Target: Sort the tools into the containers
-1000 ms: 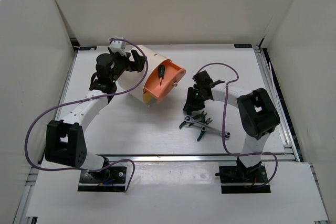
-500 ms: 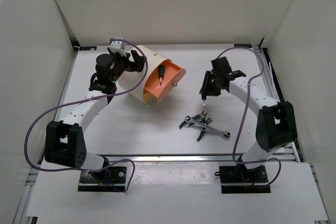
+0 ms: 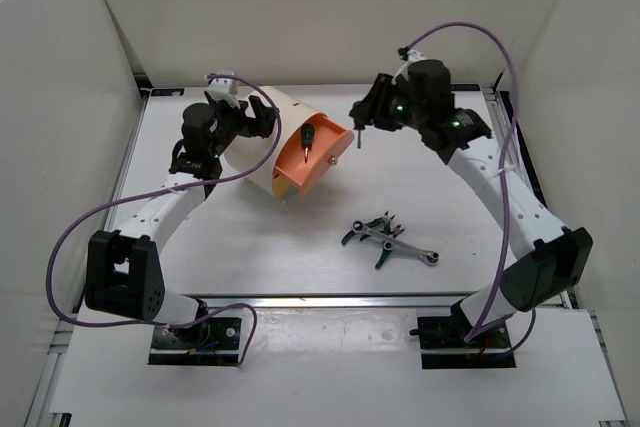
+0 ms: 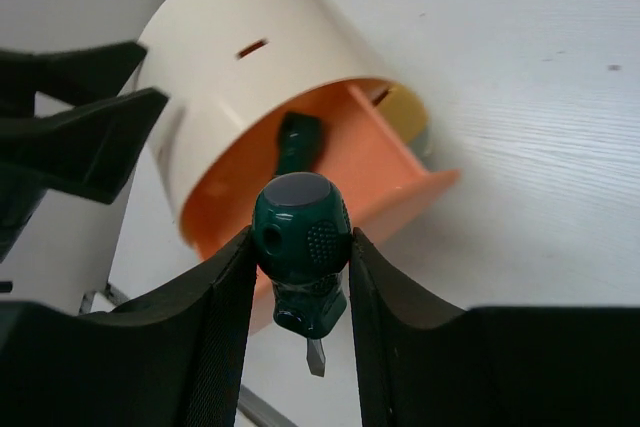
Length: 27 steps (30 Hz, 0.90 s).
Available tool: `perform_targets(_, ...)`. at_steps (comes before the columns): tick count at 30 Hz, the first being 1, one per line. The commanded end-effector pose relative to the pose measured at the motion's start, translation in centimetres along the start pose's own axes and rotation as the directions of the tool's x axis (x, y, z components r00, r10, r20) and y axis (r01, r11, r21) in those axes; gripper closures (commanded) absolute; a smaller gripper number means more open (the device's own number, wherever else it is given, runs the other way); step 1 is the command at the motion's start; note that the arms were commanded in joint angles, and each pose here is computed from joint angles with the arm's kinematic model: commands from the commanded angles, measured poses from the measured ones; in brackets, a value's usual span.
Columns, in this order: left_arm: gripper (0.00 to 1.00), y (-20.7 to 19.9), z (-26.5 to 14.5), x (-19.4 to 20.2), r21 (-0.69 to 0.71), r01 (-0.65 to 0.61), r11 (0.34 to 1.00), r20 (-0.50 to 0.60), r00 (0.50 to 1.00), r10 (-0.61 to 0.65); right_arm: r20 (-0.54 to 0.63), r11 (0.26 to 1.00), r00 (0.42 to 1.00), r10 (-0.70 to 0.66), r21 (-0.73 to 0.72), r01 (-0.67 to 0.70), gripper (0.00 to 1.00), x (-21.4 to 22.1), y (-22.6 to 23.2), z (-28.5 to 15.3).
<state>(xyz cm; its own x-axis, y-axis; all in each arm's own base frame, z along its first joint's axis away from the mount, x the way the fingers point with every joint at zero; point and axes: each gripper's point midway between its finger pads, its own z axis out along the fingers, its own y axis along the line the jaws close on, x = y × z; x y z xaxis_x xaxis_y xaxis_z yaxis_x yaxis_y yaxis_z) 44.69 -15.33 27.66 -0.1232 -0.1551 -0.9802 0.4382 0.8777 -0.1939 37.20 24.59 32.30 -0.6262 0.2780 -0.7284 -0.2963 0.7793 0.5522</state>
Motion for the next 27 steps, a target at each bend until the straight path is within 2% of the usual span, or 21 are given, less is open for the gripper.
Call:
perform_targets(1, 0.01, 0.5, -1.3, 5.6, -0.038, 0.077, 0.996, -0.179, 0.980, -0.082, 0.006, 0.992, 0.998, -0.068, -0.104, 0.069, 1.00, 0.6, 5.2, 1.5)
perform_targets(9, 0.01, 0.0, -1.2, 5.8, -0.022, 0.082, 0.996, -0.183, 0.979, -0.085, -0.013, 0.982, 0.988, -0.151, -0.120, 0.148, 1.00, 3.1, 9.1, 5.0)
perform_targets(10, 0.01, -0.1, -1.3, 5.8, -0.019, 0.082, 0.996, -0.182, 0.980, -0.084, 0.023, 0.986, 0.989, -0.143, -0.084, 0.145, 1.00, 2.3, 9.3, 5.3)
perform_targets(16, 0.01, -0.2, -1.2, 5.6, -0.019, 0.081, 0.997, -0.181, 0.980, -0.083, -0.008, 0.994, 0.994, -0.105, 0.009, 0.105, 1.00, 3.9, 8.4, 8.0)
perform_targets(20, 0.01, -0.2, -1.2, 5.6, -0.019, 0.082, 0.996, -0.182, 0.980, -0.084, -0.028, 0.996, 0.997, -0.068, 0.055, 0.070, 0.95, 4.8, 7.8, 9.0)
perform_targets(22, 0.01, -0.2, -1.3, 5.5, -0.018, 0.078, 0.997, -0.179, 0.980, -0.080, -0.030, 0.996, 0.998, -0.055, 0.069, 0.057, 0.89, 5.0, 7.6, 8.9)
perform_targets(23, 0.01, -0.2, -1.2, 5.6, -0.018, 0.078, 0.997, -0.184, 0.980, -0.080, -0.021, 0.995, 0.999, -0.046, 0.088, 0.048, 0.81, 4.9, 7.1, 8.9)
perform_targets(24, 0.01, -0.3, -1.2, 5.4, -0.015, 0.076, 0.997, -0.179, 0.981, -0.078, -0.017, 0.995, 0.999, -0.041, 0.095, 0.042, 0.78, 4.8, 7.0, 8.8)
perform_targets(27, 0.01, -0.1, -1.1, 5.7, -0.020, 0.080, 0.997, -0.188, 0.979, -0.082, -0.015, 0.995, 0.999, -0.046, 0.093, 0.047, 0.59, 4.8, 6.9, 8.7)
